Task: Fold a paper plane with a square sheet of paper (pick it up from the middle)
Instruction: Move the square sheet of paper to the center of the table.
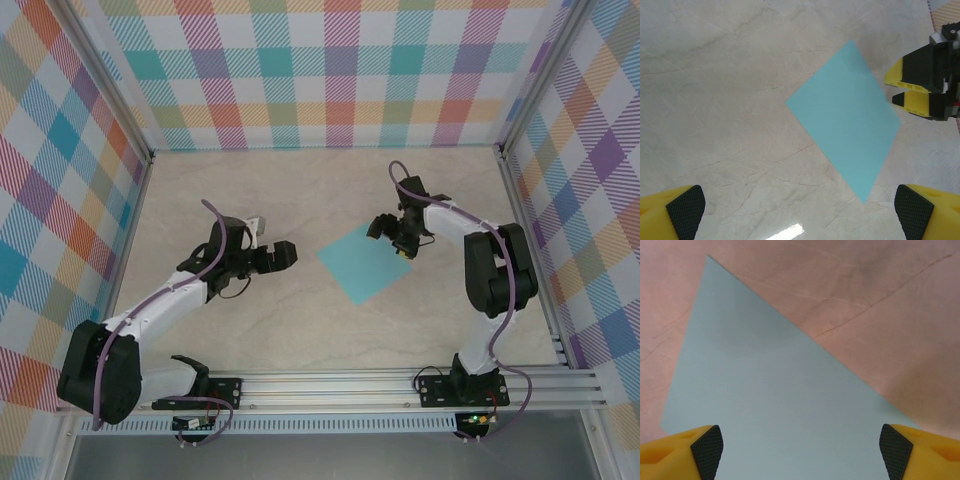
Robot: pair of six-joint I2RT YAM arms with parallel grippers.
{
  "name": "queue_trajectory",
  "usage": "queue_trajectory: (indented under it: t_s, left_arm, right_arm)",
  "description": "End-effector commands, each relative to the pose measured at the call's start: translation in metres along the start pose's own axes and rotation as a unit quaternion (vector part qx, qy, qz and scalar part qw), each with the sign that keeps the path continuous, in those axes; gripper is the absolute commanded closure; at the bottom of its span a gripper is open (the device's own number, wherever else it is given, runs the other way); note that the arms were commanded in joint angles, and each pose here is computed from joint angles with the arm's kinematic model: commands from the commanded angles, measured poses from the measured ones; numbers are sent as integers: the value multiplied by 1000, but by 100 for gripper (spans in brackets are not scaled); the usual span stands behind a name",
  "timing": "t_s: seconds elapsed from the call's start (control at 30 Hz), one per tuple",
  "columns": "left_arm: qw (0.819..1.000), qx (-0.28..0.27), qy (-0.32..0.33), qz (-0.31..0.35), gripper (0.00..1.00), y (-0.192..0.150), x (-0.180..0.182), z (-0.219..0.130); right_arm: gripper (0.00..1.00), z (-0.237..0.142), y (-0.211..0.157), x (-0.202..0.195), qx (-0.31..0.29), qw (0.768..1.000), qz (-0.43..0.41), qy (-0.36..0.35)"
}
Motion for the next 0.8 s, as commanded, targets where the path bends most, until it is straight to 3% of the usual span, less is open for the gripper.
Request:
queue_trajectory:
  t_s: [0.0, 0.23, 0.5, 0.63, 0.77]
  left_arm:
    - [1000, 12, -7, 3, 0, -12, -7, -5]
    - [1000, 7, -8, 4, 0, -13, -10, -10]
    - [1000, 12, 4, -9, 0, -18, -10, -18]
    - [1000, 9, 2, -15, 0, -23, -9, -18]
    - [1000, 10, -3, -20, 0, -24, -10, -16]
  right_arm:
    - [16, 8, -15, -22, 25, 999, -6, -29]
    - [15, 9, -43, -51, 29, 998, 37, -42]
    - [14, -1, -98, -75, -4, 979, 202, -9]
    - [14, -20, -119, -52, -7, 988, 153, 35]
    - [14, -43, -125, -42, 4, 998, 50, 23]
Point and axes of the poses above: each hand's point on the last joint's axis, 136 mm out from that joint toward the fingers, its own z axis out along the fingers, its own x axis along the line the jaws close on, y = z × x, the point moved 2 cm from there along -z, back along the fingers, and after that the axes turned 4 degrees about z, right-handed, at the moved point
